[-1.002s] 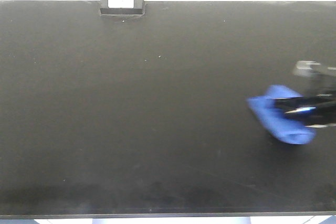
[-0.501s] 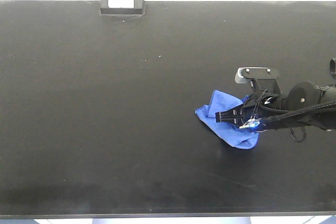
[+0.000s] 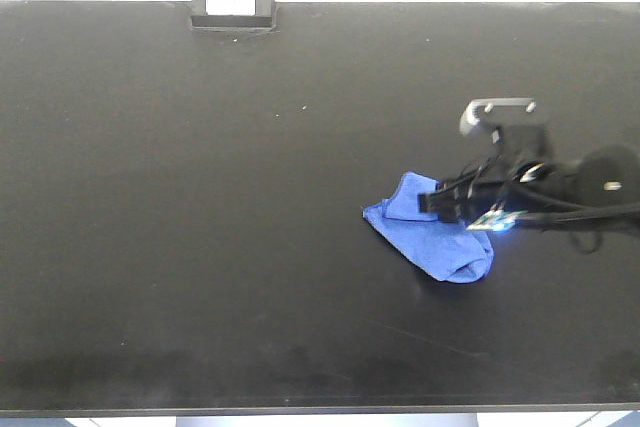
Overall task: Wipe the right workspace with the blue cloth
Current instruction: 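Open the right gripper to release the cloth and lift away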
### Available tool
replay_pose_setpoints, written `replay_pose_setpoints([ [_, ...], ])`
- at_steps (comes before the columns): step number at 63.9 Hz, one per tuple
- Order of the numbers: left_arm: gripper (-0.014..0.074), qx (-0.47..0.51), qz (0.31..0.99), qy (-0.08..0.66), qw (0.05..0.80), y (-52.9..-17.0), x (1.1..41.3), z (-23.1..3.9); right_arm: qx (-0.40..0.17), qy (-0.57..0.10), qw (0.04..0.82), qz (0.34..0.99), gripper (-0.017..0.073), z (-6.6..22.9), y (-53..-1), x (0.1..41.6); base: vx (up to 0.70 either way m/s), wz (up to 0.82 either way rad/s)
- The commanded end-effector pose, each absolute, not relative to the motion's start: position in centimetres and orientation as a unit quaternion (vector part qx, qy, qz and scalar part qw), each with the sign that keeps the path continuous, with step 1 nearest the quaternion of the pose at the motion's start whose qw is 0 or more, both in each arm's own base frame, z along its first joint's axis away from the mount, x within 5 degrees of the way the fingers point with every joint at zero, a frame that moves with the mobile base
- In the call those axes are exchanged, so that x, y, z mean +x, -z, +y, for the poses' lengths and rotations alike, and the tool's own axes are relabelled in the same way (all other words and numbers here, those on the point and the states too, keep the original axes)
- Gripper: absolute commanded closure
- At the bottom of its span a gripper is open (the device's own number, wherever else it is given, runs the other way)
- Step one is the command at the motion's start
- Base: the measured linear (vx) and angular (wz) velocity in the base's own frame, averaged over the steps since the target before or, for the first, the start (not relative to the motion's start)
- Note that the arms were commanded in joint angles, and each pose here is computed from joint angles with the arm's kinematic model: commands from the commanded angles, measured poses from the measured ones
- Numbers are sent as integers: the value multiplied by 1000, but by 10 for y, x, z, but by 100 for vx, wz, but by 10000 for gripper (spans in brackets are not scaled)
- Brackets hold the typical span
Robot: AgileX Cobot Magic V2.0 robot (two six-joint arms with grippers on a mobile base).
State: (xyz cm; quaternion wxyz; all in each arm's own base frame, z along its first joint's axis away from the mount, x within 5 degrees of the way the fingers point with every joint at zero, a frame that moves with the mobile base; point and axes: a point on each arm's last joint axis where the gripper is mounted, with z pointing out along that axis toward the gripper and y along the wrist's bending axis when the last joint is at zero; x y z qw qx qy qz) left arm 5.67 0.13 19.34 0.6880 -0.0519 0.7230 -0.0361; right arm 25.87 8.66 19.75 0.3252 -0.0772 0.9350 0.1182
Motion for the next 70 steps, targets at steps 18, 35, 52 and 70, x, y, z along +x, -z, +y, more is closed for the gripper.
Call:
replay_pose_setpoints([
  [18, 599, -52, 700, 46, 710, -191, 57, 1, -114, -155, 376, 907, -27, 81, -267, 218, 0, 0],
  [35, 599, -52, 700, 46, 710, -191, 57, 1, -103, -186, 396, 893, -27, 80, -287, 200, 0, 0],
  [52, 599, -52, 700, 46, 710, -191, 57, 1, -123, -164, 403, 892, -27, 77, -287, 200, 0, 0],
  [70, 599, -52, 700, 46, 710, -191, 57, 1, -160, -123, 439, 876, 85, 70, -299, 190, 0, 0],
])
